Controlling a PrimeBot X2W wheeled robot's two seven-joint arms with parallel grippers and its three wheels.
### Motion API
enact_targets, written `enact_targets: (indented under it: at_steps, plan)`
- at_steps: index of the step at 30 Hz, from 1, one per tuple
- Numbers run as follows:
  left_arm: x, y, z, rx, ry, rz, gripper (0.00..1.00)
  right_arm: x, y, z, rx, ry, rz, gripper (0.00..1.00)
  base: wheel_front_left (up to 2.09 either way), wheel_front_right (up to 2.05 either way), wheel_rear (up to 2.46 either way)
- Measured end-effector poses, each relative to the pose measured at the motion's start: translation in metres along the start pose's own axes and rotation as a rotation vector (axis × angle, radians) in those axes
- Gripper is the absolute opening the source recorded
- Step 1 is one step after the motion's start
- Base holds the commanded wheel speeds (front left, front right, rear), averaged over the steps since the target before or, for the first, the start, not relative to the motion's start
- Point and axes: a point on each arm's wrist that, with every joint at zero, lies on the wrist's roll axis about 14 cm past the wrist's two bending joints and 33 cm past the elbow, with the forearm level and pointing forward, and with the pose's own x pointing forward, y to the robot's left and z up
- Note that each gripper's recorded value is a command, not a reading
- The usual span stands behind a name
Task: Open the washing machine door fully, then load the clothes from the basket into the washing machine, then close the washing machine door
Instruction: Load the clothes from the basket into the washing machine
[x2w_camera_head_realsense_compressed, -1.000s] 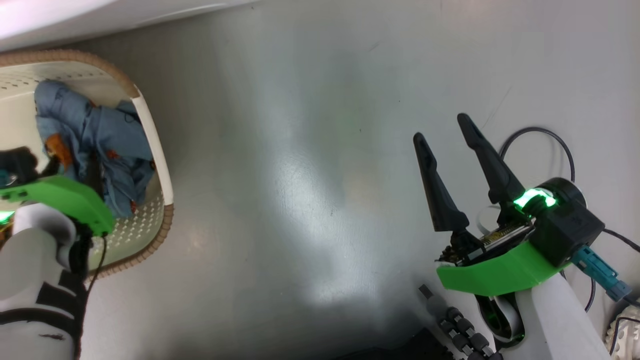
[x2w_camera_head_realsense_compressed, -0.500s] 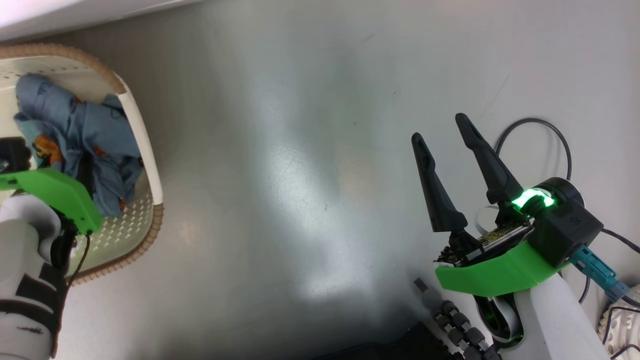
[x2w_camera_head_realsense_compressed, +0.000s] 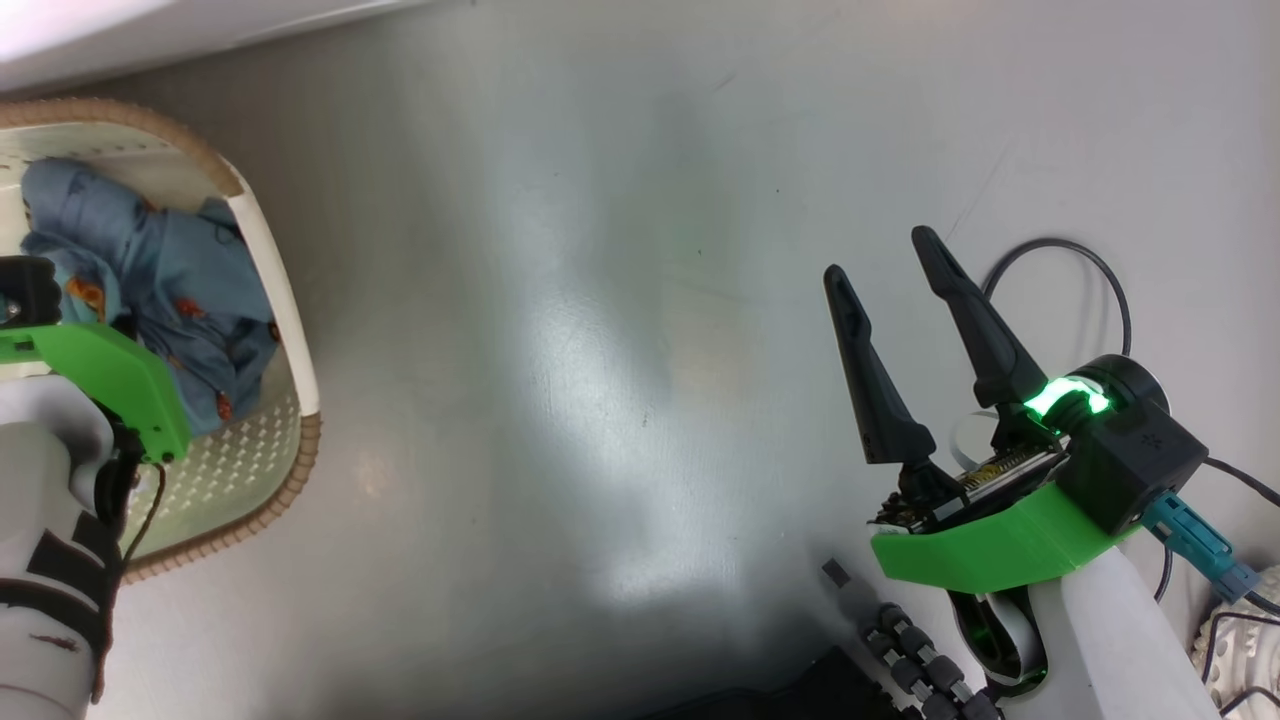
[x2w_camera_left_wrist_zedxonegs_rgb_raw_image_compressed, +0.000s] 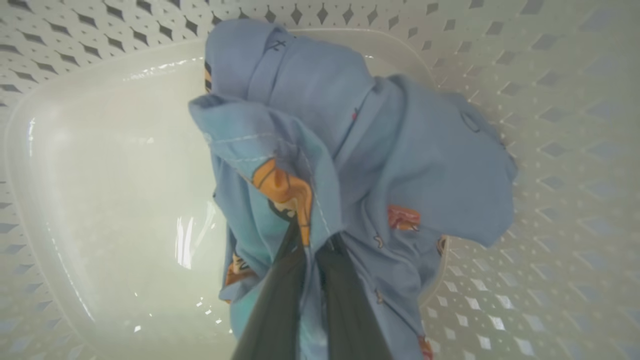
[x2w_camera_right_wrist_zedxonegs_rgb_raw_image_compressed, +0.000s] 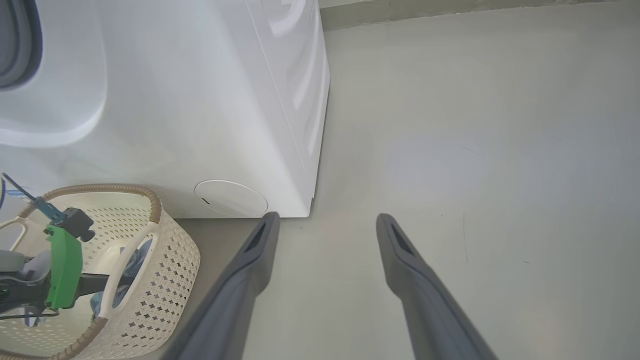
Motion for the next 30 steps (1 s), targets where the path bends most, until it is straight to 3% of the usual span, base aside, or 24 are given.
enact_targets:
  at_steps: [12,30]
  plan:
    - [-0.030,0.001,0.026,-0.028,-0.158,0.017,0.00,-0.002,0.003,0.030,-0.008,-0.073,0.004,1.00,0.00,0.00,0.00]
    - [-0.125,0.014,0.072,-0.145,-0.486,0.076,0.00,-0.018,0.029,0.077,-0.006,-0.174,0.067,1.00,0.00,0.00,0.00]
